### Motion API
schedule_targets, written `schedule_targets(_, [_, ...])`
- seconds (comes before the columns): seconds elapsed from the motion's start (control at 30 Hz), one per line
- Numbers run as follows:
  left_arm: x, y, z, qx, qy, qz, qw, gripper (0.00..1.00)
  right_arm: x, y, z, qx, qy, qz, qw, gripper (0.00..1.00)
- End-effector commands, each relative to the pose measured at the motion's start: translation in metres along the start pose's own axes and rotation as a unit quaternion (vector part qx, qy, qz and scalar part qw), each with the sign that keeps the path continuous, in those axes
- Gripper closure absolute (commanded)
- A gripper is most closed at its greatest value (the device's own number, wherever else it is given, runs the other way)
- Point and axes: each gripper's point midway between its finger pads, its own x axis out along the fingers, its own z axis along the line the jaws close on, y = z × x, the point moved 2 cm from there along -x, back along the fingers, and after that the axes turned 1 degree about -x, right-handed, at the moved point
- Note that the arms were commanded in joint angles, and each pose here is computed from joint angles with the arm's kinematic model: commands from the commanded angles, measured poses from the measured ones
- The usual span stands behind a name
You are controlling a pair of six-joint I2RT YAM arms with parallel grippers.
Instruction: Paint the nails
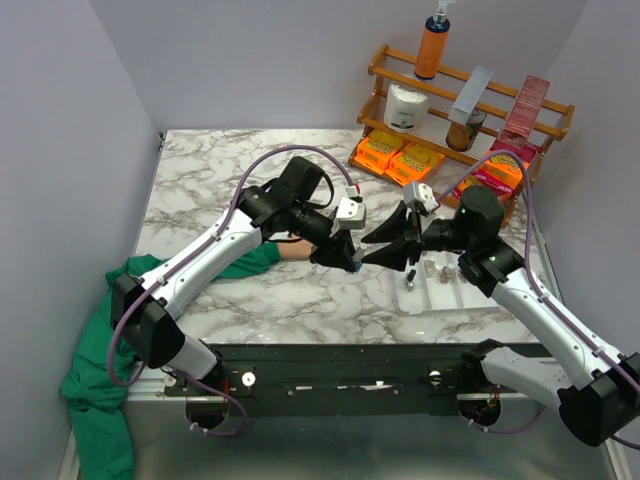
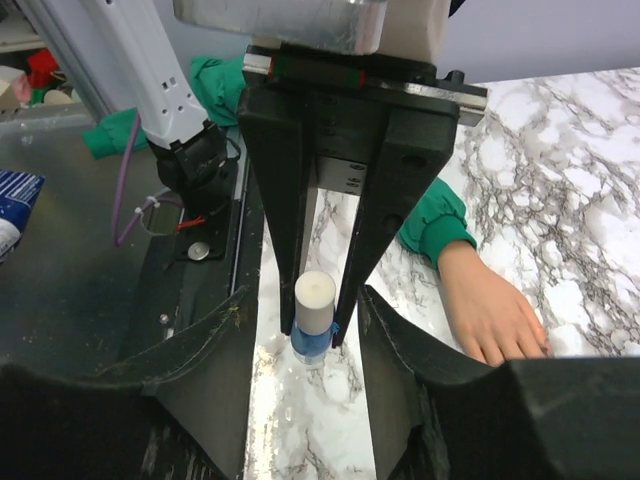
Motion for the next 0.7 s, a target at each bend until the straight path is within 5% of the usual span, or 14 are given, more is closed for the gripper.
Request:
schedule_targets(0.0, [-0.005, -0.018, -0.011, 0.024, 0.022, -0.022, 0.999, 1.00, -0.001, -0.006, 0.004, -0.003, -0.017, -0.002, 1.000, 0.48])
schedule_targets(0.17, [-0.004, -0.018, -0.012, 0.024, 0.028, -0.023, 0.999, 1.00, 0.001, -0.006, 0.002, 0.005, -0.018, -0.001, 1.000, 0.54])
schedule_targets(0.37, [-0.003, -0.022, -0.011, 0.013, 0.026, -0.026, 0.999, 1.00, 0.006, -0.002, -0.001, 0.014, -0.009, 0.002, 1.000, 0.81])
schedule_targets(0.53, [-0.005, -0.028, 0.014, -0.006, -0.051, -0.022, 0.998, 1.00, 0.005, 0.009, -0.010, 0.041, 0.049, -0.008, 0.998, 0.97])
schedule_targets(0.67, [-0.007, -0.030, 0.031, -0.026, -0.104, -0.025, 0.994, 1.00, -0.002, 0.016, -0.013, 0.049, 0.098, -0.030, 0.994, 0.99])
